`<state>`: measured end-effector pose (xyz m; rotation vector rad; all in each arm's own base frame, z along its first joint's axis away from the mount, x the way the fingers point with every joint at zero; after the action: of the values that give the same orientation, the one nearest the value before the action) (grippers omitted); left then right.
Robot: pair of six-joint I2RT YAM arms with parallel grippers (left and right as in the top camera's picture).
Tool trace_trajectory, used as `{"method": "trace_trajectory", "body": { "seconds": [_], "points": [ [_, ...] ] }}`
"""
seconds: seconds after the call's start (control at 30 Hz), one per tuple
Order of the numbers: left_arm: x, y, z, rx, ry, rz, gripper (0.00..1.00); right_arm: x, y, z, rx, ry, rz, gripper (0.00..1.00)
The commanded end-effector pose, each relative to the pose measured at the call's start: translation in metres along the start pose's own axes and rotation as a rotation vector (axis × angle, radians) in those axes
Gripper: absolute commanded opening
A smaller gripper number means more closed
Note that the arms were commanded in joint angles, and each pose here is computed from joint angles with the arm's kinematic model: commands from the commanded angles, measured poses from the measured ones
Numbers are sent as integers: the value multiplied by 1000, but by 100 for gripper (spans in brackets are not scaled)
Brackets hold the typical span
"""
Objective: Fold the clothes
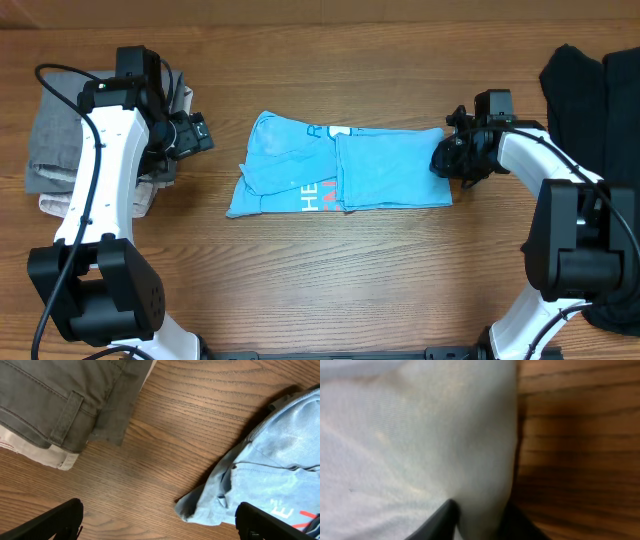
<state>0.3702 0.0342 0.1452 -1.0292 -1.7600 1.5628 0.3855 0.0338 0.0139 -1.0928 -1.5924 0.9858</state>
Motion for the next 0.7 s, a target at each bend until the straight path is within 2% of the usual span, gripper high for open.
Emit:
{"method": "trace_trajectory", "body": {
  "seconds": [0.0, 0.13, 0.33, 0.53, 0.67],
  "points": [
    [0, 2, 0, 6, -1, 5, 100, -2, 2, 5, 9, 5, 6, 4],
    [0, 2, 1, 7, -1, 4, 100, -10, -12, -6, -20, 44, 12, 4],
    [0, 2, 0, 6, -1, 5, 100, -42, -66, -29, -101, 147, 45, 4],
    [0, 2, 0, 6, -1, 5, 100, -81, -105, -29, -129, 254, 74, 4],
    [0, 2, 0, 6, -1, 5, 100, -77, -126, -35, -144, 275, 20, 4]
  ]
}}
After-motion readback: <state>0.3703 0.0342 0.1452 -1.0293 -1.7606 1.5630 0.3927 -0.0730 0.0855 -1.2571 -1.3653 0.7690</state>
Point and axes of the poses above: each gripper's point midway between its finger pads, its own y axis out along the fingers, its own x axis along the line the jaws close on, z = x × y, the point moved 1 cm from there along -y, back along the fingers, and after that the axes turned 9 degrees about -y, right-handed, at the moved point
